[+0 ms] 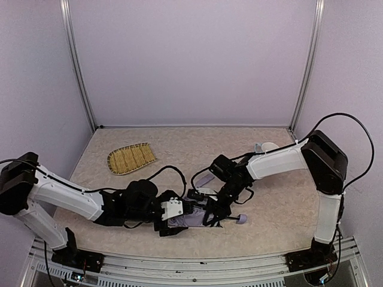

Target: Put away the umbrella

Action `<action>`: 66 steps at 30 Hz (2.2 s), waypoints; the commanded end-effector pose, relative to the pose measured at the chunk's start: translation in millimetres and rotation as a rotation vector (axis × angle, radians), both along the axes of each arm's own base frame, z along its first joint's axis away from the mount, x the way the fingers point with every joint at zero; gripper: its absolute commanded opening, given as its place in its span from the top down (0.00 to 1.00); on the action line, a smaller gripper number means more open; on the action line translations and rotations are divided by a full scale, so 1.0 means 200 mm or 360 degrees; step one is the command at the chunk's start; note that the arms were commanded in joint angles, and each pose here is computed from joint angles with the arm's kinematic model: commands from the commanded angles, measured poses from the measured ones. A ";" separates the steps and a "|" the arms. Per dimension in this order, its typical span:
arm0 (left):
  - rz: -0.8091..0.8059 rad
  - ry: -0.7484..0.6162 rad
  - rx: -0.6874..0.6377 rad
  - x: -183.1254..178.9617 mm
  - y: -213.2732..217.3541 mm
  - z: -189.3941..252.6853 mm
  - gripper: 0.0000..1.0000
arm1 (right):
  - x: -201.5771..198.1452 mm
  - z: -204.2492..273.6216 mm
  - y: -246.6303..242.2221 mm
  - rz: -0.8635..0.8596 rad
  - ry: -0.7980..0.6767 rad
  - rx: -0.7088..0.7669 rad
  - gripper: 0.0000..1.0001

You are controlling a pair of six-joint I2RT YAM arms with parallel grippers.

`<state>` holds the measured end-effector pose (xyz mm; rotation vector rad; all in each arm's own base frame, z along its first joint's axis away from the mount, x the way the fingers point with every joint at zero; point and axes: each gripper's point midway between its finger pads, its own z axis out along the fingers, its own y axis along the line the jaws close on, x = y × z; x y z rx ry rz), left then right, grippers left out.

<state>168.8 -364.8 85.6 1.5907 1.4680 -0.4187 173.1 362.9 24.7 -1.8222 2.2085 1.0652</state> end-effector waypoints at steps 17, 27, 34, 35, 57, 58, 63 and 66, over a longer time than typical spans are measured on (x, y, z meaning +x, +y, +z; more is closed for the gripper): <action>0.0005 0.0109 0.0589 0.02 0.00 -0.47 0.66 | 0.06 -0.25 -0.24 -0.0331 0.0405 -0.0282 0.68; -0.0071 0.0623 0.0672 -0.09 -0.01 -0.57 0.80 | 0.26 0.28 -0.20 -0.0494 -0.0242 0.0205 0.28; -0.0104 0.1052 0.0746 -0.17 -0.01 -0.67 0.79 | 0.23 0.61 -0.32 -0.0552 -0.0973 0.0532 0.26; -0.0109 0.1115 0.0755 -0.18 -0.01 -0.68 0.78 | 0.20 0.67 -0.32 -0.0538 -0.1111 0.0590 0.27; -0.0118 0.1509 0.0923 -0.20 0.04 -0.77 0.76 | 0.09 0.22 -0.26 -0.0119 -0.1818 -0.0053 0.20; -0.0123 0.1513 0.0927 -0.20 0.04 -0.77 0.76 | 0.09 0.20 -0.24 -0.0099 -0.1809 -0.0071 0.20; -0.0159 0.1531 0.0932 -0.21 0.04 -0.76 0.76 | 0.08 0.05 -0.24 0.0013 -0.1739 -0.0200 0.31; -0.0191 0.1542 0.0925 -0.22 0.04 -0.75 0.76 | 0.08 -0.01 -0.27 0.0046 -0.1720 -0.0269 0.42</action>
